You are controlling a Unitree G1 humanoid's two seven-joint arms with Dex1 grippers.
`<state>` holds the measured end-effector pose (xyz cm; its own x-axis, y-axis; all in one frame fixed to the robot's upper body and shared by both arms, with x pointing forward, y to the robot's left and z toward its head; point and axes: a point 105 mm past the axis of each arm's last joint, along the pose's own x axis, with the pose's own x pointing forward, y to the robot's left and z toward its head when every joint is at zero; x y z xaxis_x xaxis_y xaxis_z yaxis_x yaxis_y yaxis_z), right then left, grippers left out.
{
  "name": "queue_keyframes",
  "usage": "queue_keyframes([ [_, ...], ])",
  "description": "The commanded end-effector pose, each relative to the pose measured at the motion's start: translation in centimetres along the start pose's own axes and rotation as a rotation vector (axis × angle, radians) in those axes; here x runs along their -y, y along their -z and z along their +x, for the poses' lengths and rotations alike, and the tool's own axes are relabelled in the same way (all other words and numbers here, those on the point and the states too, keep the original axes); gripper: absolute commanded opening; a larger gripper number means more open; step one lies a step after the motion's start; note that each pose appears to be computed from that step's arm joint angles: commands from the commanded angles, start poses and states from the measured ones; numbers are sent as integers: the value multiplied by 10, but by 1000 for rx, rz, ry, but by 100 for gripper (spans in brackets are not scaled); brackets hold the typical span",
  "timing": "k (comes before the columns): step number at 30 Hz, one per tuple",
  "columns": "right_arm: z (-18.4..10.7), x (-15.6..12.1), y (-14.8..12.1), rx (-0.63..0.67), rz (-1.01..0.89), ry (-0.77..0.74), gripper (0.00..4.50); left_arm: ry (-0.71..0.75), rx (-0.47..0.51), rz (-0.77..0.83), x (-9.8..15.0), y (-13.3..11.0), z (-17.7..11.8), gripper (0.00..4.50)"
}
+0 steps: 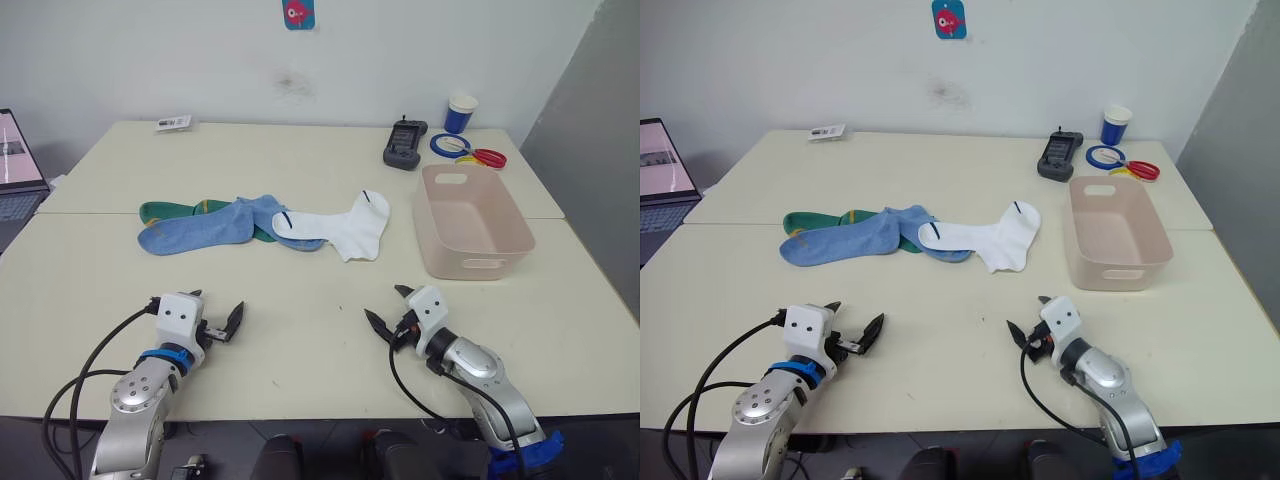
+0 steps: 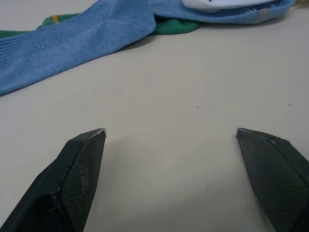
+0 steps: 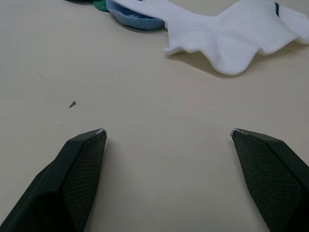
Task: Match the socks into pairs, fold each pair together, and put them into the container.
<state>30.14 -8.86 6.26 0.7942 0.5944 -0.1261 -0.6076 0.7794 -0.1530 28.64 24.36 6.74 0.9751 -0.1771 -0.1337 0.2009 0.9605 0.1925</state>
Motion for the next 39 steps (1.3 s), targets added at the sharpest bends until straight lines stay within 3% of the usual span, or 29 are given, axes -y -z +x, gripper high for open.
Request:
queue_keyframes([
  [1, -3, 7, -9, 30, -22, 33, 443, 10, 15, 16, 0, -5, 1, 450],
  [39, -6, 9, -12, 34, -46, 57, 443, 28, 36, 19, -1, -8, 2, 450],
])
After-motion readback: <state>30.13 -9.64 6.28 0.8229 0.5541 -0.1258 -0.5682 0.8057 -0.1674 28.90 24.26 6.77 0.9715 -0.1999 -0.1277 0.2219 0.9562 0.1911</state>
